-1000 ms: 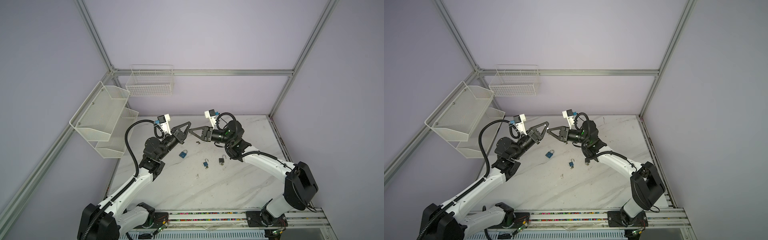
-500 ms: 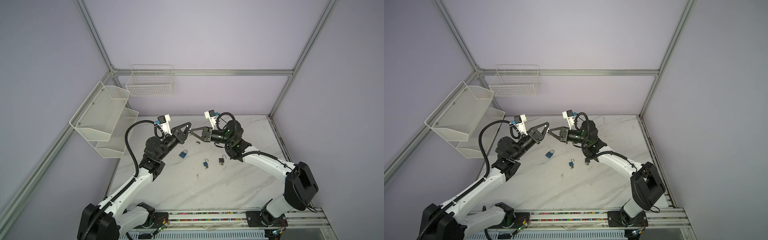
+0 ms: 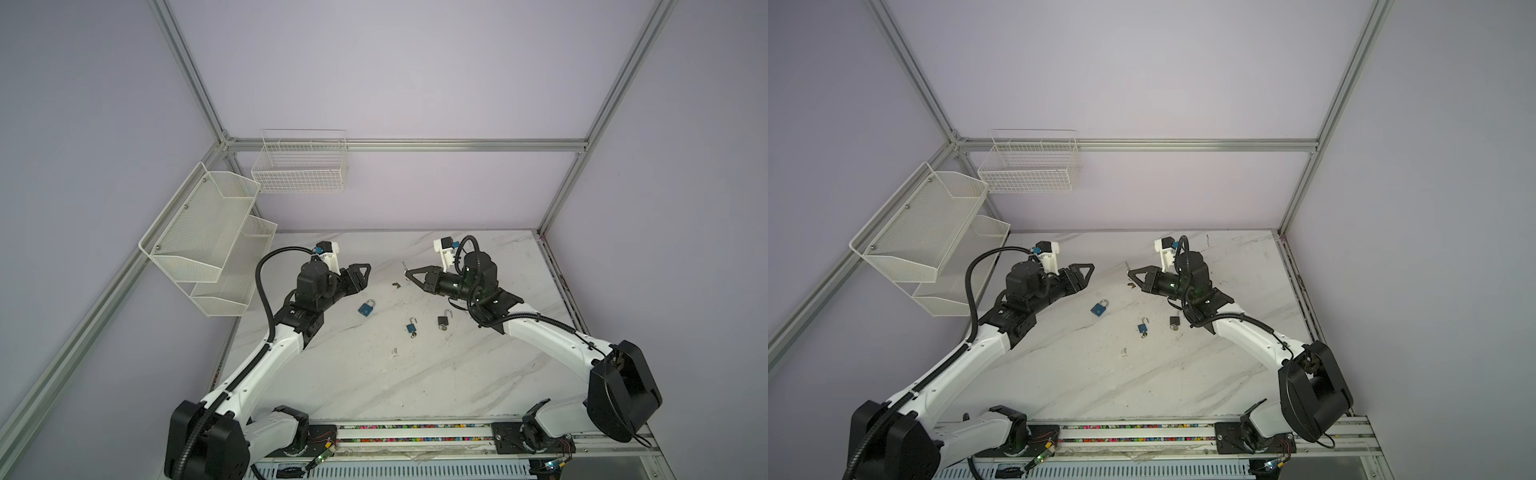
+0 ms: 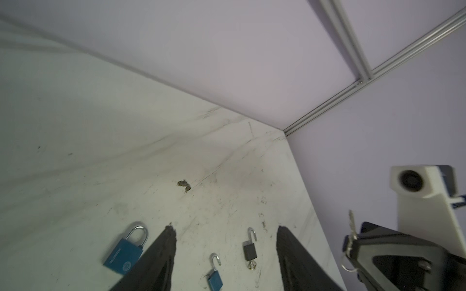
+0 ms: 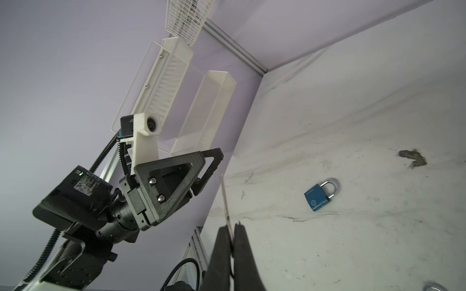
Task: Unlock with the key
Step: 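Lower the left gripper onto the teal padlock and grasp its body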
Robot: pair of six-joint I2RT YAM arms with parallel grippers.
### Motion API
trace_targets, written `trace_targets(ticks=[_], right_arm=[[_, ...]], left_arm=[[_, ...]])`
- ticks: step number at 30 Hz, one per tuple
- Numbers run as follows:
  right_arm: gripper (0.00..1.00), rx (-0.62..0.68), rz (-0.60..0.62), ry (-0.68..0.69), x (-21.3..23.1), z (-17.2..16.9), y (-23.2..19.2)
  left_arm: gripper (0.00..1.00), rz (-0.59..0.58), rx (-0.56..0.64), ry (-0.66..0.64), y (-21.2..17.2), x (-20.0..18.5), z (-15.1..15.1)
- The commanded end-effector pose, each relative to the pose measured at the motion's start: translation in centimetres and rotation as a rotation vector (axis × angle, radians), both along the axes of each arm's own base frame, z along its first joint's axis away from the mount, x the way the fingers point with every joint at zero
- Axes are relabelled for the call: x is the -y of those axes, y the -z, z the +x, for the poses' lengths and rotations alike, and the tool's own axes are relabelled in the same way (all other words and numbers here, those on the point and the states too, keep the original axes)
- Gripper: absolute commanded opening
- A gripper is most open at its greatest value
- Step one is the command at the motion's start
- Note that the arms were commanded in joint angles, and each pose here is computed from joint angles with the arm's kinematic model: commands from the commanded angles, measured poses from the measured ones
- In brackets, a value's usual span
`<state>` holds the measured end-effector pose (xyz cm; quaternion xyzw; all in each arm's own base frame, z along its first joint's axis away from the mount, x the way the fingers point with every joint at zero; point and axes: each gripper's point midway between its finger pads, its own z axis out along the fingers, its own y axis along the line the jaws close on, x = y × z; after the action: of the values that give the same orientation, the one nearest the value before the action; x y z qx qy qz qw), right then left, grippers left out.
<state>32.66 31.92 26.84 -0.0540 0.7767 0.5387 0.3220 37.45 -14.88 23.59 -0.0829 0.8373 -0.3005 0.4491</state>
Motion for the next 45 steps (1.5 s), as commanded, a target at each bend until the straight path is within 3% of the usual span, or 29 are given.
trace_targets(ticks=[1,8,23,32,38,45], right_arm=[[0.0,-0.049,-0.153,0.024,0.8,0.1,4.7],[0.0,-0.054,-0.214,0.0,1.4,-0.9,8.0],[0.0,-0.019,-0.195,-0.059,1.1,-1.9,8.2],[0.0,-0.02,-0.206,-0.068,1.2,-2.2,8.7],[0.0,-0.02,-0.208,-0.075,1.1,-2.3,8.9],[0.0,-0.017,-0.211,-0.078,1.0,-2.2,8.9]], left_arm=[[0.64,0.198,-0.126,-0.013,2.2,-1.5,0.9],[0.64,0.319,-0.291,0.044,8.4,-0.9,2.8],[0.66,0.511,-0.378,0.146,14.6,1.8,5.1],[0.67,0.552,-0.436,0.172,17.0,3.1,3.8],[0.64,0.573,-0.488,0.142,18.0,3.7,2.6],[0.55,0.643,-0.552,0.02,18.8,3.1,1.9]])
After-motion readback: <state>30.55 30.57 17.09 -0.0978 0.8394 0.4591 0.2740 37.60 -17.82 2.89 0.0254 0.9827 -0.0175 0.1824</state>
